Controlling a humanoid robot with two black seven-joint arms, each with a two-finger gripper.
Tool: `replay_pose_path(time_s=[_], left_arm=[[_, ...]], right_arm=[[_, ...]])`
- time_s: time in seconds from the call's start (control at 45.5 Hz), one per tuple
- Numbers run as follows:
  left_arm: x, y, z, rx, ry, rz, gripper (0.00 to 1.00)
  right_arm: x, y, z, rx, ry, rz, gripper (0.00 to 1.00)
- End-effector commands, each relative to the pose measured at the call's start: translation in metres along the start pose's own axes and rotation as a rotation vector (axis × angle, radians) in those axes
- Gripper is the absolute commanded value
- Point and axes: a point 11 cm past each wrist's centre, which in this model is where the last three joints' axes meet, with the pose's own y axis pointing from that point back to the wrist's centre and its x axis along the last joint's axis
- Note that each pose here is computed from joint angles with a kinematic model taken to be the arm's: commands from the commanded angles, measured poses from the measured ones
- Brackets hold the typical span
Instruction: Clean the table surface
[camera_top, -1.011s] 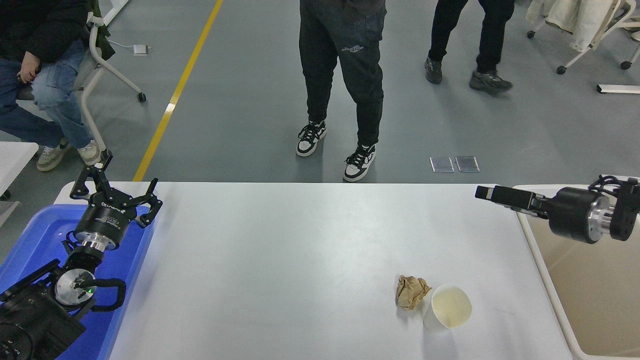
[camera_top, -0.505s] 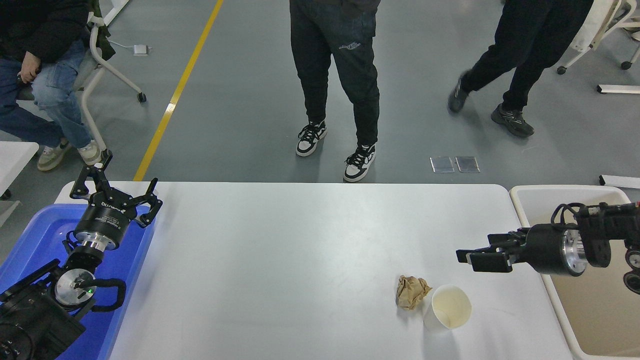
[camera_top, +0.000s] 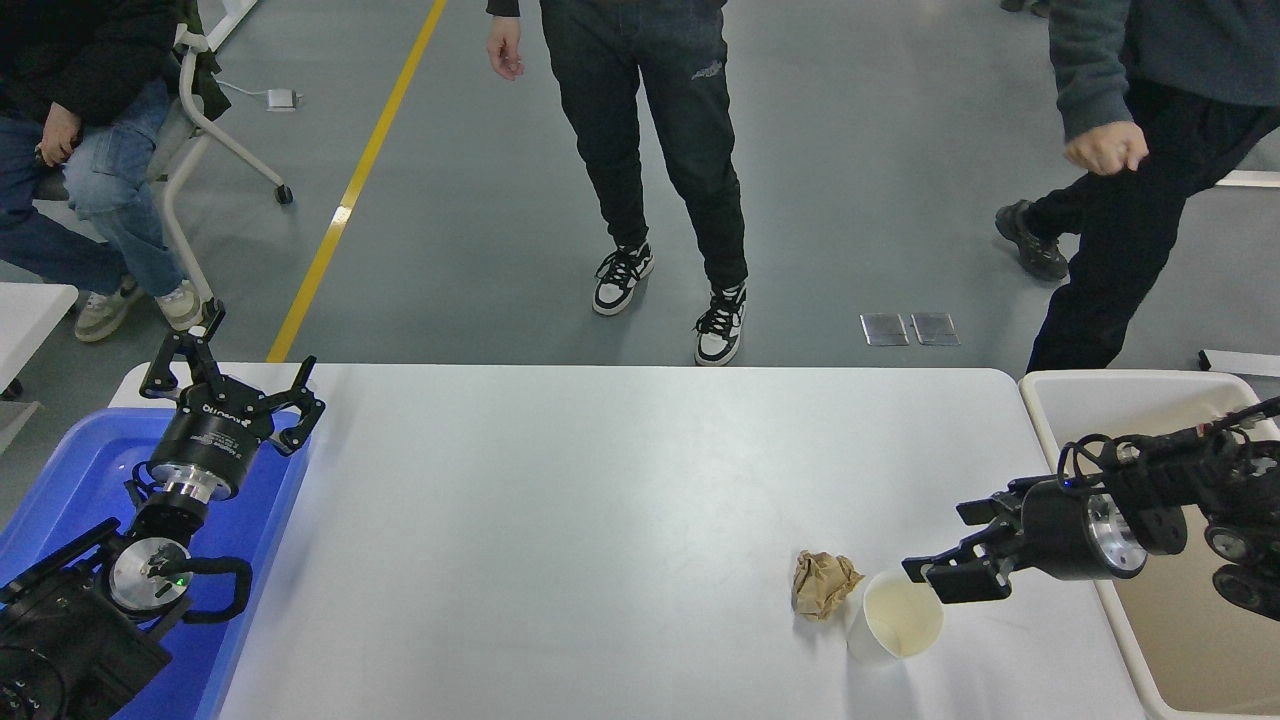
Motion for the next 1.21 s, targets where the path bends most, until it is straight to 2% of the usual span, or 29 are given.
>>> replay_pose_path(time_s=[0.0, 0.593, 0.725, 0.835, 0.901, 0.967, 1.055, 1.121, 1.187], left_arm=[[0.0, 0.0, -0.001, 0.001, 0.001, 0.0, 1.0], [0.0, 0.0, 0.0, 0.0, 0.0, 0.0, 1.0], [0.0, 0.0, 0.0, 0.0, 0.0, 0.0, 1.0], [0.0, 0.0, 0.0, 0.0, 0.0, 0.0, 1.0], [0.0, 0.0, 0.0, -0.001, 0.0, 0.0, 1.0], [0.0, 0.0, 0.0, 0.0, 0.0, 0.0, 1.0], [0.0, 0.0, 0.0, 0.0, 0.0, 0.0, 1.0], [0.0, 0.0, -0.001, 0.001, 0.001, 0.0, 1.0], [0.0, 0.0, 0.0, -0.001, 0.0, 0.0, 1.0]], right_arm=[[-0.004, -0.022, -0.005, 0.019, 0.025, -0.031, 0.99], [-0.052, -0.031, 0.026, -0.073, 0.031, -0.066, 0.98], [-0.057, -0.031, 0.026, -0.074, 0.022, -0.065, 0.93], [-0.058, -0.034, 0.023, -0.062, 0.02, -0.064, 0.73], [-0.06, -0.034, 0.027, -0.071, 0.012, -0.069, 0.4], [-0.06, -0.035, 0.027, -0.07, 0.009, -0.069, 0.25], [-0.061, -0.034, 0.027, -0.072, 0.007, -0.071, 0.21], [-0.061, -0.034, 0.027, -0.071, 0.009, -0.072, 0.14], [-0.061, -0.034, 0.028, -0.073, 0.008, -0.07, 0.03]])
